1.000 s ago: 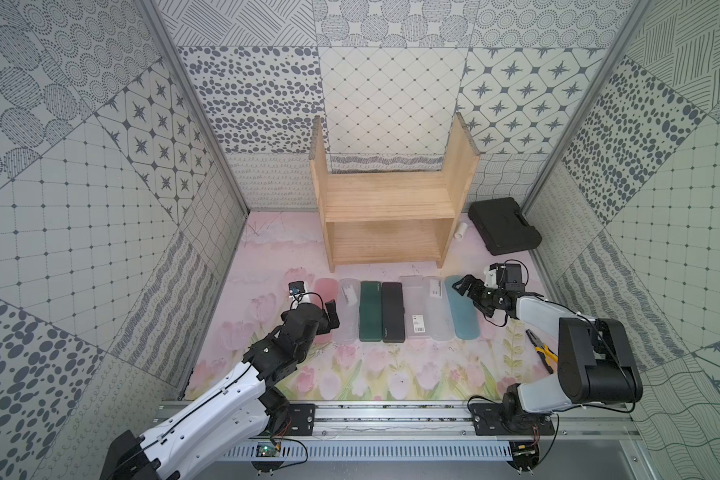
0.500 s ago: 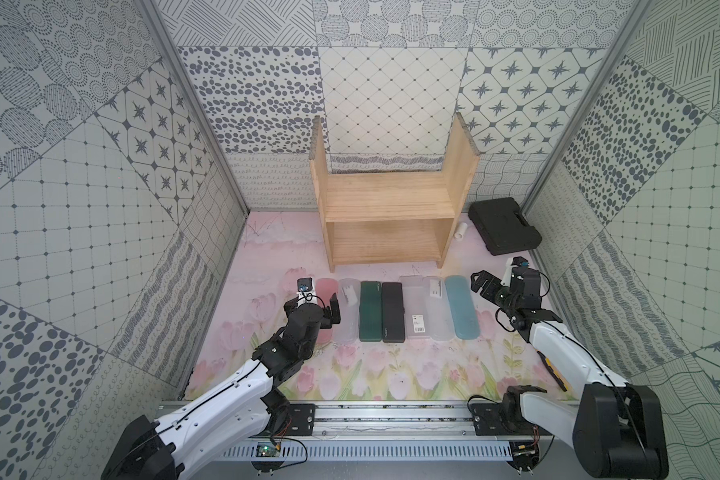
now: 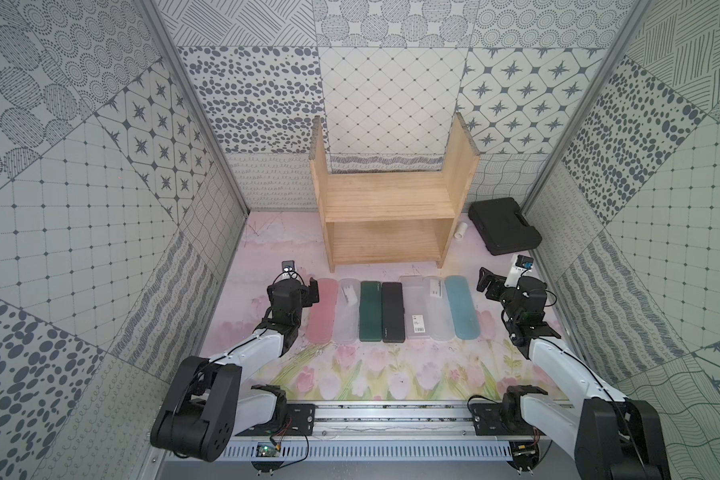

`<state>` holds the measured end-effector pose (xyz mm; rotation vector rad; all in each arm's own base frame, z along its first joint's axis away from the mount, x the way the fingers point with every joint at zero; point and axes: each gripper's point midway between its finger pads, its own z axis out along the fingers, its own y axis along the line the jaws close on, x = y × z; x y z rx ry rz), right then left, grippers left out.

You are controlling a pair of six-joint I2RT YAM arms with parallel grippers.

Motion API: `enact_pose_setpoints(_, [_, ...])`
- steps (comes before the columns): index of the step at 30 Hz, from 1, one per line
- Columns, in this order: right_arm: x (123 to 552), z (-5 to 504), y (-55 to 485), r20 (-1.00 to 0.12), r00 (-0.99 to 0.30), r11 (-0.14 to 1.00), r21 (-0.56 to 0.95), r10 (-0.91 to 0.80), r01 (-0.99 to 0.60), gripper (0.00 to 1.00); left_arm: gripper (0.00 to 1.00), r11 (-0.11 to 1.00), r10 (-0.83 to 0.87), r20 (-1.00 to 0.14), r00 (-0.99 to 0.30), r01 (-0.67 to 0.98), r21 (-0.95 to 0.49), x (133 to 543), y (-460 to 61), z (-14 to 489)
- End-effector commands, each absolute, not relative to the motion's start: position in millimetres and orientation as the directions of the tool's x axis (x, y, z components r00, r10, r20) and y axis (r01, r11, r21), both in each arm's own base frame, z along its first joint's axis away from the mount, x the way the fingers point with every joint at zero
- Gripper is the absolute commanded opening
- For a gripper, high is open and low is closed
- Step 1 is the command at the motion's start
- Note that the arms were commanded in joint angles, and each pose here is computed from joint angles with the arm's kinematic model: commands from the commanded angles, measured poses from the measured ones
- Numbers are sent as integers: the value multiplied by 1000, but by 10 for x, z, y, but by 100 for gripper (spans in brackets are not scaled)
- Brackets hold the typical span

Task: Remove the pencil cases from the shelf
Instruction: Reset both arms

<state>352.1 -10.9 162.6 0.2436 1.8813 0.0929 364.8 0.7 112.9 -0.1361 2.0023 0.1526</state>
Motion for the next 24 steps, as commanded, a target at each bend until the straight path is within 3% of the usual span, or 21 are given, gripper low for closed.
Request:
enact_pose_setpoints(1, [3591,1736,-120,-959,-241,986,128,150,105,98,99,1000,10,-948,-317,26,2,3788,-229,1324])
enact_pose_setpoints(11, [3692,1618,-81,-966,-247,996,67,81,66,98,99,998,28,-933,-359,70,3,3952,-282,813])
enact_pose_setpoints(13, [3698,1582,-76,-968,-243,997,55,68,60,98,99,999,-12,-910,-414,39,-31,3963,-224,777])
enact_pose_setpoints(24, [3877,1348,40,-962,-266,998,63,62,4,98,99,998,-39,-912,-408,37,-59,3989,-170,783])
